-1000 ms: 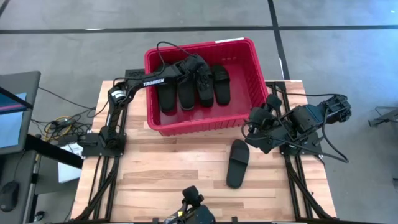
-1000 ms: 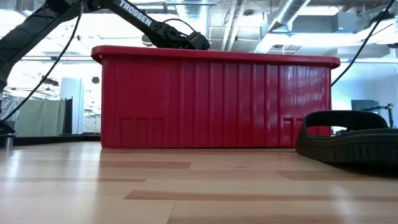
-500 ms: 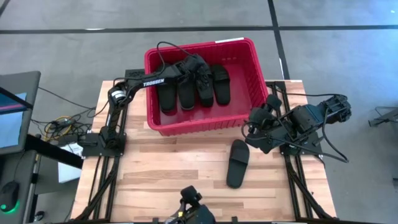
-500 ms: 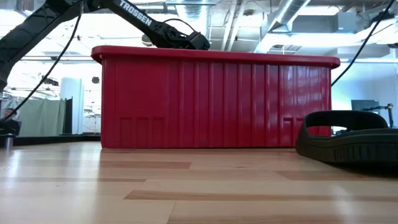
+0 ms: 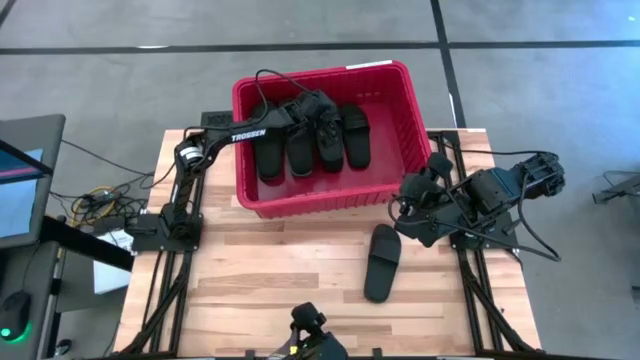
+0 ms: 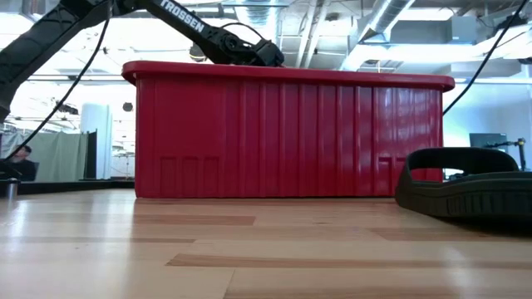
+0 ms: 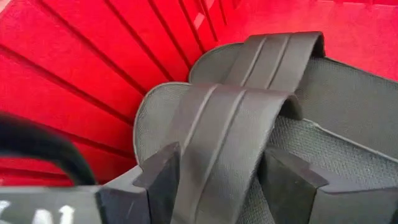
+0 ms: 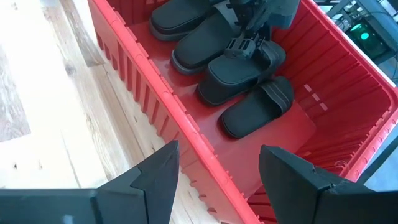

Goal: Pick and place slides into bin
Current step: Put the black slipper into the red container

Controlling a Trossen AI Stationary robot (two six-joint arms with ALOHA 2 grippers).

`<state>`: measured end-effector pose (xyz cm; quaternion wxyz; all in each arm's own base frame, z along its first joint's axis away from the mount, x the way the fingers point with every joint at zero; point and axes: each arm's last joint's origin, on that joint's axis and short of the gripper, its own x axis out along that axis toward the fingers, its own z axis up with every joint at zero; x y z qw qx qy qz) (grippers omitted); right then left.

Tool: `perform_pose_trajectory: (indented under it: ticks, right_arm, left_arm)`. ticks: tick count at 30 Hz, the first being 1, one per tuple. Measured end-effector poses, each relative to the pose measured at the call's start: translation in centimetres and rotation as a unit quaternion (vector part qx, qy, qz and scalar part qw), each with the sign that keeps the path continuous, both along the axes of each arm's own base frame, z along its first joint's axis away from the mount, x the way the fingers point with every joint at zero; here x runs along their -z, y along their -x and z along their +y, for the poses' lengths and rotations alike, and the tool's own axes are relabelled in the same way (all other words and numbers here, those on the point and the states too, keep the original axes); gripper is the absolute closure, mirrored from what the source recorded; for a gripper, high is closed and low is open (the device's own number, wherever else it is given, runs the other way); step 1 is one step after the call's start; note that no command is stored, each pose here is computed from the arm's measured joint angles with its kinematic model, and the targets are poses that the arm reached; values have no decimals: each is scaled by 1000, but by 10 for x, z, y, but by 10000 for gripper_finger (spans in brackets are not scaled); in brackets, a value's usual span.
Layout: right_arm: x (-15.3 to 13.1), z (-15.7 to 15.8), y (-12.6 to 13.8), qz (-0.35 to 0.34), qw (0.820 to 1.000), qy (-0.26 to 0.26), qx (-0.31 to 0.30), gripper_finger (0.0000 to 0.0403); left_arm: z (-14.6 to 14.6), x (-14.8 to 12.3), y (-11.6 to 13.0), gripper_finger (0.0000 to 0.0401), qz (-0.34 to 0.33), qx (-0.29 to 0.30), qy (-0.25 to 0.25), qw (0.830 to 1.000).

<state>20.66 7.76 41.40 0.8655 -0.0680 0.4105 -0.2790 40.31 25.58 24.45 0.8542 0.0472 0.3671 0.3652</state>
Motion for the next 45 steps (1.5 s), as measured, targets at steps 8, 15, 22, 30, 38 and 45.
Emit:
perform_pose_trajectory:
  ticks: [8,15,22,30,38,45]
  right_arm:
    - [0,0,0,0,1000,-1,0,196]
    - [0,0,0,0,1000,-1,0,196]
    - [0,0,0,1,1000,-1,0,196]
    - [0,0,0,1,1000,-3,-2,196]
    - [0,7,3,0,1000,-7,-14,196]
    - [0,9,4,-7,1000,-10,-14,196]
  left_arm:
    - [-9,0,-5,208,7,-4,-11,1000]
    - [-13,-1,-7,208,15,-11,-23,1000]
    - [-19,-1,-10,208,46,-8,-56,997]
    - [-20,-8,-13,208,41,-40,-95,994]
    - [-21,-15,-14,208,34,-24,-114,993]
    - [-21,-17,-13,208,33,-21,-112,993]
